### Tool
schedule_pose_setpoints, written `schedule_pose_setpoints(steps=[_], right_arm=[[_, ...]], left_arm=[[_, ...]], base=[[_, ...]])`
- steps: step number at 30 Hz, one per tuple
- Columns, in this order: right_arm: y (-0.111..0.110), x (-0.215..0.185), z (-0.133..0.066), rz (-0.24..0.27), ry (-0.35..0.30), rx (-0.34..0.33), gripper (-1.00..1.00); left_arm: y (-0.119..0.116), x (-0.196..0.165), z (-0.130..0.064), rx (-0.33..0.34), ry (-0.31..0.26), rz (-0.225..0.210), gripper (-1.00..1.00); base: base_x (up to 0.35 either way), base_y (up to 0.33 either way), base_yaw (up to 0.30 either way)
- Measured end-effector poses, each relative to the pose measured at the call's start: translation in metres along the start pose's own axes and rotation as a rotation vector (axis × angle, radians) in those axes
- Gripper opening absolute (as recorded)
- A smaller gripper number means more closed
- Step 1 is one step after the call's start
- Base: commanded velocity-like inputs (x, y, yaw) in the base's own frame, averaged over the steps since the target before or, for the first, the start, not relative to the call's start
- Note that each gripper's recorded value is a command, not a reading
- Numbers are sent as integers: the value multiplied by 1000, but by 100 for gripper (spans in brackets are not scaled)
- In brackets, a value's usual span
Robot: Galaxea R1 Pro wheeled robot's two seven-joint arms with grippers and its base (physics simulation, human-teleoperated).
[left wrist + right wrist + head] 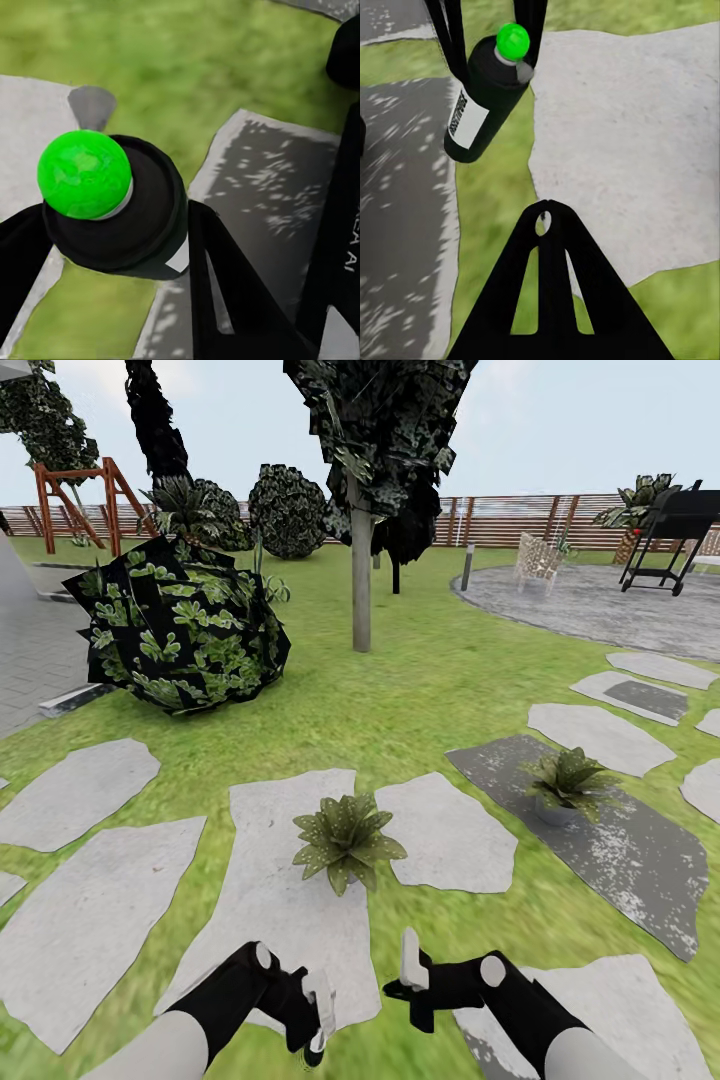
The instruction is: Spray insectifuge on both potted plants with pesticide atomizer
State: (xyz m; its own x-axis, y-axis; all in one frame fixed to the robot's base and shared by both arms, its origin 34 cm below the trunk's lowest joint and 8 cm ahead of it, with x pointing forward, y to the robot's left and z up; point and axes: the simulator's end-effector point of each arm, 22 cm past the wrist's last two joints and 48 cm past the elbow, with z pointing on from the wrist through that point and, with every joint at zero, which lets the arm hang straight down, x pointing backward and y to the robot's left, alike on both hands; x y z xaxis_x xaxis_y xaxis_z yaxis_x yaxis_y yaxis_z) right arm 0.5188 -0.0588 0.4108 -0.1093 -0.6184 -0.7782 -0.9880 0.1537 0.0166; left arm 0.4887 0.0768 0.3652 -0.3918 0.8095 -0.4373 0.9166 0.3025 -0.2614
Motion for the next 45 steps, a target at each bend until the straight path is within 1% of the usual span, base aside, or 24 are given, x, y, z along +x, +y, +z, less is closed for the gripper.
schedule_pose_setpoints(steps=[1, 3, 6, 8, 10, 14, 21, 25, 28, 31, 32, 34, 36, 38, 42, 45], right_arm=[[0, 0, 0, 0, 0, -2, -100], [0, 0, 0, -1, 0, -2, -100], [-4, -1, -1, -5, 0, 3, -100], [-10, -5, -3, -13, -1, 9, -100], [-17, -9, -5, -22, -4, 16, -100], [-22, -11, -6, -26, -5, 21, -100], [-31, -17, -8, -38, -10, 32, -100], [-32, -18, -8, -38, -13, 33, -100], [-32, -21, -6, -38, -17, 32, -100], [-31, -22, -5, -39, -20, 31, -100], [-32, -23, -5, -39, -20, 32, -100], [-32, -23, -5, -40, -21, 32, -100], [-32, -24, -5, -41, -22, 32, -100], [-32, -24, -5, -41, -22, 32, -100], [-32, -24, -5, -41, -22, 32, -100], [-32, -25, -4, -42, -23, 31, -100]], left_arm=[[0, -3, 0, 1, -17, 19, -100], [0, -6, -1, 3, -39, 41, -100], [0, -10, -2, 4, -66, 61, -100], [-1, -14, -2, 5, -77, 67, -100], [-1, -16, -1, 5, -83, 67, -100], [-1, -20, -1, 1, -96, 68, -100], [-1, -29, -2, 1, -138, 40, -100], [-1, -34, -2, 3, -159, 27, -100], [-4, -48, -3, 6, -207, 42, -100], [-7, -58, -2, 8, -233, 51, -100], [-4, -59, -2, -5, -236, 50, -100], [5, -61, -1, -52, -240, 45, -100], [8, -62, -1, -68, -241, 45, -100], [8, -61, 0, -69, -238, 43, -100], [-4, -64, 9, -46, -238, 35, -100], [-7, -68, 11, -42, -241, 36, -100]], base=[[0, 0, 0], [0, 0, 0], [0, 0, 0], [0, 0, 0], [0, 0, 0], [0, 0, 0], [0, 0, 0], [0, 0, 0], [0, 0, 0], [0, 0, 0], [0, 0, 0], [0, 0, 0], [0, 0, 0], [0, 0, 0], [0, 0, 0], [0, 0, 0]])
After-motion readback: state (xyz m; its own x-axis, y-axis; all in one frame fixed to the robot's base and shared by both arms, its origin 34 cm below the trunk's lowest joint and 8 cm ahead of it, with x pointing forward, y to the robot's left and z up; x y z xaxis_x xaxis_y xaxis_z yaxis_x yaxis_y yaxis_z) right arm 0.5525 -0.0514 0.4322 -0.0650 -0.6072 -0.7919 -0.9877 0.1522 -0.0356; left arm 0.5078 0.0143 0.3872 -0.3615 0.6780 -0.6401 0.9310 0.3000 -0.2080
